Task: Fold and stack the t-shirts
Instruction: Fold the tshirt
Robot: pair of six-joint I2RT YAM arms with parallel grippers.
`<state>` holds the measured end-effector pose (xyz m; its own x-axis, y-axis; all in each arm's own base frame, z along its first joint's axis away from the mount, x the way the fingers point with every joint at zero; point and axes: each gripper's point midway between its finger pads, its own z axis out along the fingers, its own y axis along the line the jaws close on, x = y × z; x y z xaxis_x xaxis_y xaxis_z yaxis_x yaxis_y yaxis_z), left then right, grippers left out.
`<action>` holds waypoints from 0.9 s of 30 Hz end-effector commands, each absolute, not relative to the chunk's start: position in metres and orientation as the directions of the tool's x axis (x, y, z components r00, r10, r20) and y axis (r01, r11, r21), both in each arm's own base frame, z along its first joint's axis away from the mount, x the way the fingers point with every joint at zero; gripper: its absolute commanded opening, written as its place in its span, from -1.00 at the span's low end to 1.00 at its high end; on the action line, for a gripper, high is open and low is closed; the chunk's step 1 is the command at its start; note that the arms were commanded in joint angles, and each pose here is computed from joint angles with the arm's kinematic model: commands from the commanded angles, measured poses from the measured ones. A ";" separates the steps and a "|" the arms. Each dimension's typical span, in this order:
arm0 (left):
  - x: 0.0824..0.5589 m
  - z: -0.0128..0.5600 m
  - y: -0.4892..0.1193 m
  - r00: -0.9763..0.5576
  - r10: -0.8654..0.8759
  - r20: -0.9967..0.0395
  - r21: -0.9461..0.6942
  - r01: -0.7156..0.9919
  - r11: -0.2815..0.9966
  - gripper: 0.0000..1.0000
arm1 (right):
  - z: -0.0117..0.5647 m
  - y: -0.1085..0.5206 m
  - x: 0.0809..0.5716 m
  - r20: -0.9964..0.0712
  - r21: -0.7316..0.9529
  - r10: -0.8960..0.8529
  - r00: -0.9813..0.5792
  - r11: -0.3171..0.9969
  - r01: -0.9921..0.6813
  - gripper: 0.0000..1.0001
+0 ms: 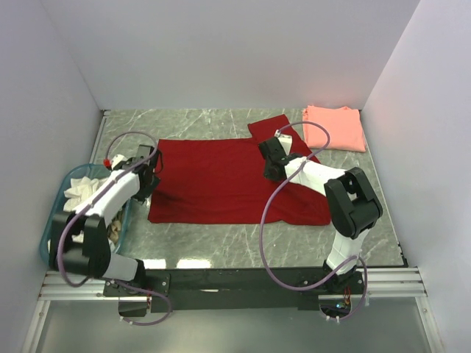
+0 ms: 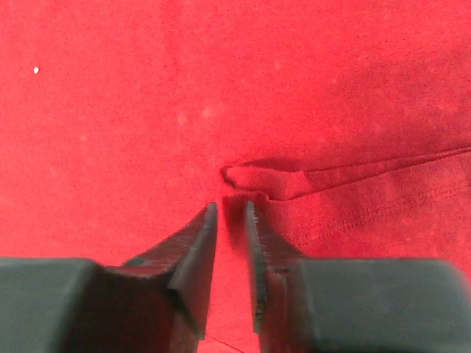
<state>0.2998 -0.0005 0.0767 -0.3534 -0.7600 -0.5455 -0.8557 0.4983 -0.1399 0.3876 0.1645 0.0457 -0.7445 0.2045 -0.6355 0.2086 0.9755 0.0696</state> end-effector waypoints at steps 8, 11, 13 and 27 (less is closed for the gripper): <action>0.249 0.067 -0.005 -0.343 -0.762 -0.549 -0.127 -0.867 0.482 0.06 | 0.099 0.166 0.388 -0.684 0.158 0.249 -0.686 0.968 0.194 -0.09; 0.243 0.057 -0.008 -0.352 -0.764 -0.540 -0.118 -0.867 0.483 0.05 | 0.104 0.162 0.379 -0.678 0.195 0.277 -0.681 0.961 0.197 -0.08; 0.242 0.052 -0.011 -0.356 -0.767 -0.534 -0.126 -0.863 0.488 0.05 | 0.101 0.162 0.370 -0.661 0.219 0.291 -0.691 0.956 0.193 -0.08; 0.247 0.034 -0.017 -0.368 -0.765 -0.529 -0.179 -0.832 0.525 -0.05 | 0.074 0.132 0.317 -0.542 0.396 0.457 -0.705 0.879 0.265 -0.07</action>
<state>0.2387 -0.0131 0.0308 -0.3858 -0.7624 -0.5196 -0.8495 0.5133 -0.1223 0.3122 0.1301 0.0604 -0.7461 0.3873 -0.5416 0.2582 0.9181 0.3008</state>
